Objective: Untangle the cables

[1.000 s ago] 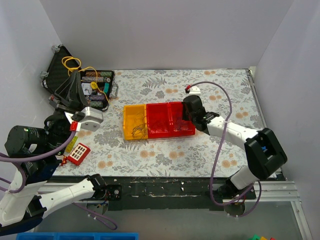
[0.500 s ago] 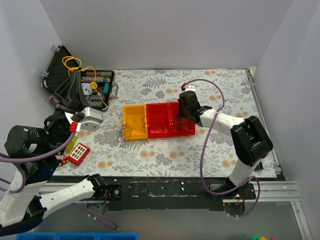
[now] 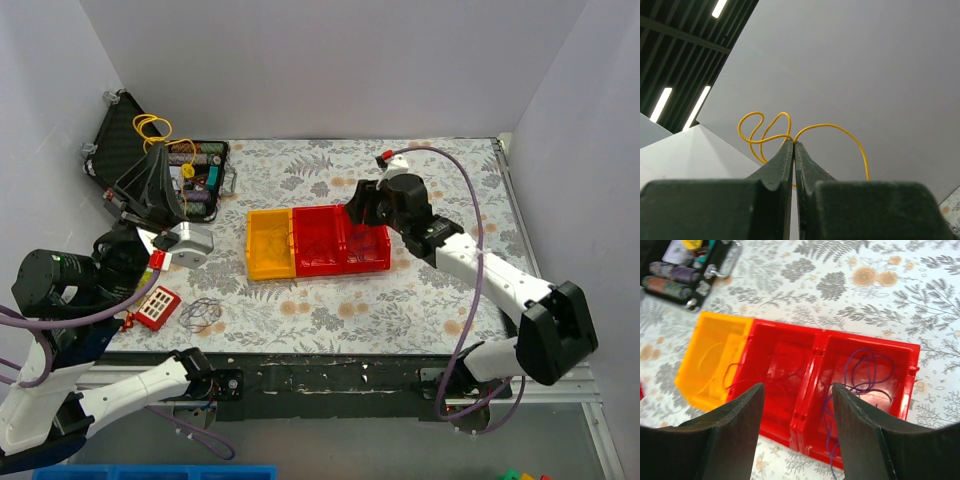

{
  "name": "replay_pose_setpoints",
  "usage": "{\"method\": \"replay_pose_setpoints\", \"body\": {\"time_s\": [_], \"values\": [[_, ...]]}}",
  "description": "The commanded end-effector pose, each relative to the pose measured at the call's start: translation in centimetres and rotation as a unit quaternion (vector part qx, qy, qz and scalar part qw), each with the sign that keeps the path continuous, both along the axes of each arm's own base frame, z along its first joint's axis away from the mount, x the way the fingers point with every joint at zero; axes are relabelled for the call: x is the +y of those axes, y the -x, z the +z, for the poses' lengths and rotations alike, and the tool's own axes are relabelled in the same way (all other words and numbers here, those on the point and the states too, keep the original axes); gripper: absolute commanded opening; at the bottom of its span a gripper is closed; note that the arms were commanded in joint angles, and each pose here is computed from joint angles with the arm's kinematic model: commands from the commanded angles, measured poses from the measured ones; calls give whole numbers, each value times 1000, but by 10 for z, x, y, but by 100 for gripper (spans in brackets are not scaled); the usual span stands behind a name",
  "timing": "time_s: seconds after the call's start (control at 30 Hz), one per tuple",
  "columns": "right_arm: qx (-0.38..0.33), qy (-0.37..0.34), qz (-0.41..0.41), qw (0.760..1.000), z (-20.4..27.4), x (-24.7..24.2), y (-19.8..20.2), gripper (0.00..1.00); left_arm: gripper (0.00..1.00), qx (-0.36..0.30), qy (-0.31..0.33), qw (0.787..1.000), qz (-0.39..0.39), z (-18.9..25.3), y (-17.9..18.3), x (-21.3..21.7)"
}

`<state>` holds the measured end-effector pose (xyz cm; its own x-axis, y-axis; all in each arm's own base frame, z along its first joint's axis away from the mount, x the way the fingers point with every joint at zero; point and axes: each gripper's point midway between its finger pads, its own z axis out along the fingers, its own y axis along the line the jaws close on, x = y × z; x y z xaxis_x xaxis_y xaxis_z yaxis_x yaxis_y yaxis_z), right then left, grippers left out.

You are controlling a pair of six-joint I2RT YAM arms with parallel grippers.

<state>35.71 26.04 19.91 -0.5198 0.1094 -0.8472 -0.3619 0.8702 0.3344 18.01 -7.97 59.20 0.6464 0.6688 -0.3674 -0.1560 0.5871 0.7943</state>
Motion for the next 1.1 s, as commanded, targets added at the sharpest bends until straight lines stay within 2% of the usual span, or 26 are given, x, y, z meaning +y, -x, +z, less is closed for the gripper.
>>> {"method": "replay_pose_setpoints", "body": {"time_s": [0.0,0.13,0.23,0.37,0.63,0.83,1.07], "values": [[-46,-44,108,992,28,23,40,65,0,-18,-23,1000,-8,5,5,-4],[-82,-75,208,972,39,47,86,67,0,-23,-23,999,-29,7,8,-10],[-103,-118,289,945,43,62,123,68,0,-25,-26,998,-44,7,9,-16],[-127,-143,330,924,41,74,156,72,0,-31,-52,997,-57,-1,7,-29],[-118,-149,341,921,30,106,175,74,0,-35,-99,991,-81,-16,0,-57],[-90,-169,332,924,15,143,172,75,0,-35,-99,991,-87,-13,-3,-63],[-69,-155,377,910,-6,181,207,77,0,-40,-95,991,-82,-8,-1,-59]]}}
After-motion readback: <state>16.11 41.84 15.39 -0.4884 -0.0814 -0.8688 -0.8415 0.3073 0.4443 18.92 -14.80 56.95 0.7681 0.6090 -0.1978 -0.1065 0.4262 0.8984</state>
